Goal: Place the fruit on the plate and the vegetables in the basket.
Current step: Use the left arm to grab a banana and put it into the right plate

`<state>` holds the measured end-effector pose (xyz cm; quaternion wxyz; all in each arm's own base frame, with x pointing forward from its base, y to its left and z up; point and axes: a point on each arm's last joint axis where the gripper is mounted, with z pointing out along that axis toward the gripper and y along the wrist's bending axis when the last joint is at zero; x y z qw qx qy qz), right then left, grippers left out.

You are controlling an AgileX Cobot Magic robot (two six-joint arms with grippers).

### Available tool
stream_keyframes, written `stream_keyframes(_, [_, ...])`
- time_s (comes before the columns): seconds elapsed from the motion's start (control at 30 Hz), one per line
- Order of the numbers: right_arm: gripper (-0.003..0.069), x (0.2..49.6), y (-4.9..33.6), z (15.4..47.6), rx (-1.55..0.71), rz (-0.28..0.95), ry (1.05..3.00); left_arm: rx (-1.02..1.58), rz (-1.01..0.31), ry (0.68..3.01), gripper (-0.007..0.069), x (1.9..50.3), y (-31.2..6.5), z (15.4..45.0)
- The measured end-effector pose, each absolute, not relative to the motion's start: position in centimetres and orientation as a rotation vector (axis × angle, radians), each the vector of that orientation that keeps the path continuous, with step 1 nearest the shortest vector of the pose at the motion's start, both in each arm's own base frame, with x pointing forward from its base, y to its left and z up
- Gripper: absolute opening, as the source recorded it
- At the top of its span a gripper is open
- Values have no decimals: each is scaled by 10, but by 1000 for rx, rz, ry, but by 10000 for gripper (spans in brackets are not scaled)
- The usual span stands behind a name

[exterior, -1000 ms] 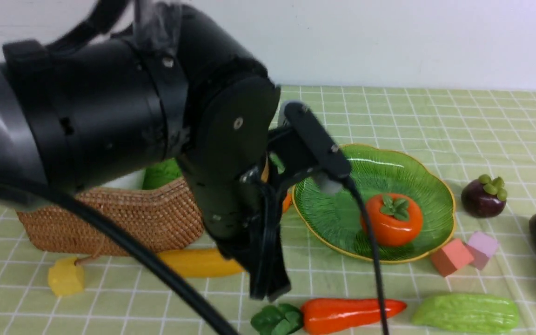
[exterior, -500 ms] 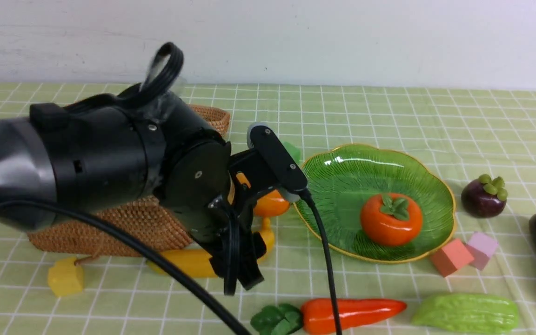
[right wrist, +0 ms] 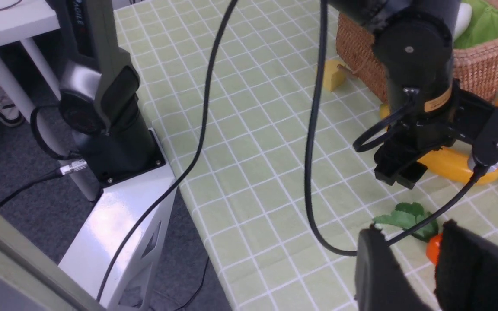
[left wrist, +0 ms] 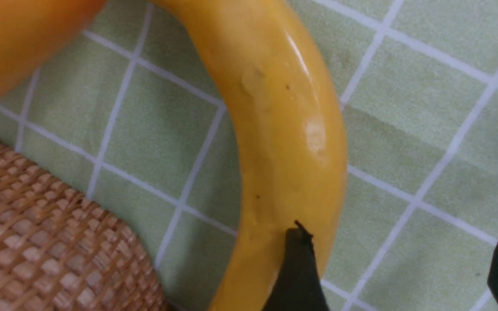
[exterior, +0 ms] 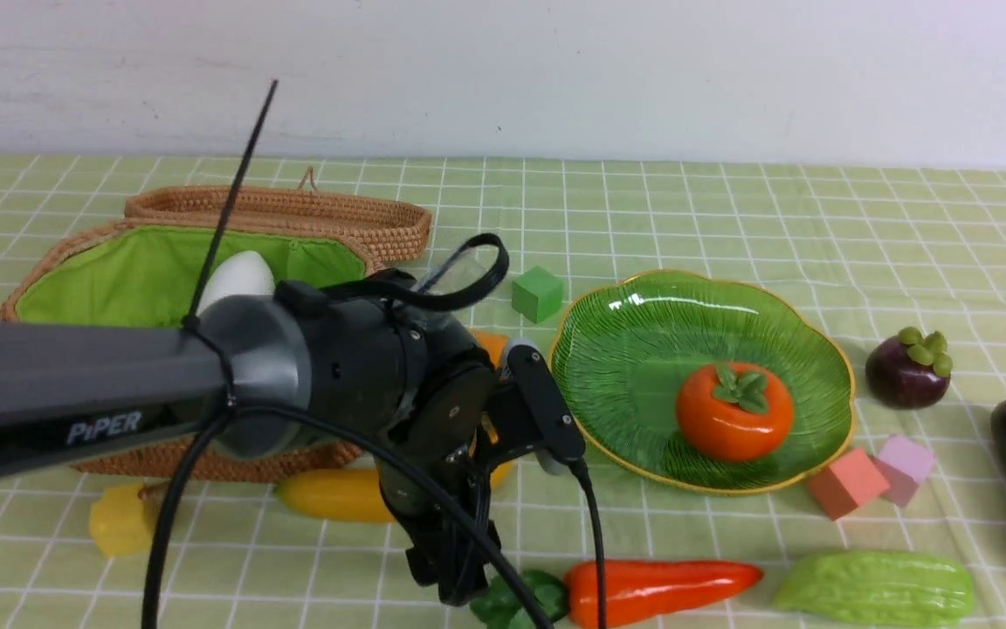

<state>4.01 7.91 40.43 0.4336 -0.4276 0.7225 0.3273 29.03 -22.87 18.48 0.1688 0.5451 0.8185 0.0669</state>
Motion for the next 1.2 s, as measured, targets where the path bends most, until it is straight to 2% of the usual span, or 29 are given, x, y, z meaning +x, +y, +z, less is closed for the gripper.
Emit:
stream_keyframes(0.13, [213,38,79,403,-1084,829,1809,1553,195,2314,498,291,-229,184])
stream_keyframes(0.37, [213,38,79,403,-1060,851,1834,1554,196,2305,298,292,-230,184])
stream_keyframes(0.5, [213,38,79,403,-1051,857,1841,1557,197,2313,252,287,-229,192])
stream_keyframes(0.63, [213,38,79,404,-1049,859,1842,1535,186,2281,257,285,-229,204])
stream_keyframes(0.8, [218,37,79,404,-1047,860,1842,1460,163,2241,365,296,-222,210])
stream_keyframes(0.93, [218,37,79,404,-1047,860,1841,1407,155,2247,454,311,-214,201])
stream_keyframes(1.03, [221,38,79,404,-1048,850,1846,1408,156,2263,472,316,-213,190])
stream_keyframes(1.2, [222,47,74,402,-977,738,1875,1441,170,2293,477,320,-214,171])
